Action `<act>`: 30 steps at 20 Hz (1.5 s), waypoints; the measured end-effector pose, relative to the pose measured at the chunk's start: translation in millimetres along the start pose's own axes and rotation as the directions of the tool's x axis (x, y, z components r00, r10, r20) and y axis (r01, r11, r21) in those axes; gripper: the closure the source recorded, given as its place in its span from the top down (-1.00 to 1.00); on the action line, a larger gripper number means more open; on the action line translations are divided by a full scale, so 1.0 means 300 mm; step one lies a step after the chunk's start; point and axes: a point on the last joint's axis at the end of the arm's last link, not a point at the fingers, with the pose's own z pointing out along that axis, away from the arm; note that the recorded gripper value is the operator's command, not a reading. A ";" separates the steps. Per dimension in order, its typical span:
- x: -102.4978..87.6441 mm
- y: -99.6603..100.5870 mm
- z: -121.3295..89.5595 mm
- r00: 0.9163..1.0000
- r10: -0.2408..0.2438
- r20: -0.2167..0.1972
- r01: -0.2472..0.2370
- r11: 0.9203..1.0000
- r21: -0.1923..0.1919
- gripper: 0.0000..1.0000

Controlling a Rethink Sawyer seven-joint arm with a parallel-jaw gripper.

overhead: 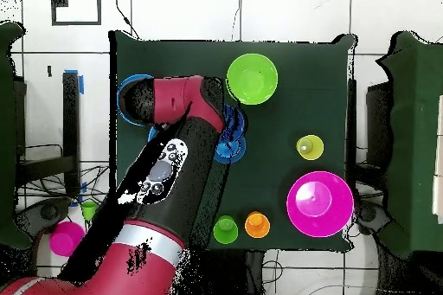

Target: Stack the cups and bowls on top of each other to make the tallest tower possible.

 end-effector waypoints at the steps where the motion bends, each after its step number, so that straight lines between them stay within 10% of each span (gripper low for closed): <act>1: 0.002 0.001 -0.001 1.000 -0.001 0.000 0.001 1.000 0.000 -1.00; 30: 0.040 -0.005 0.035 1.000 -0.008 -0.012 0.008 1.000 0.011 -1.00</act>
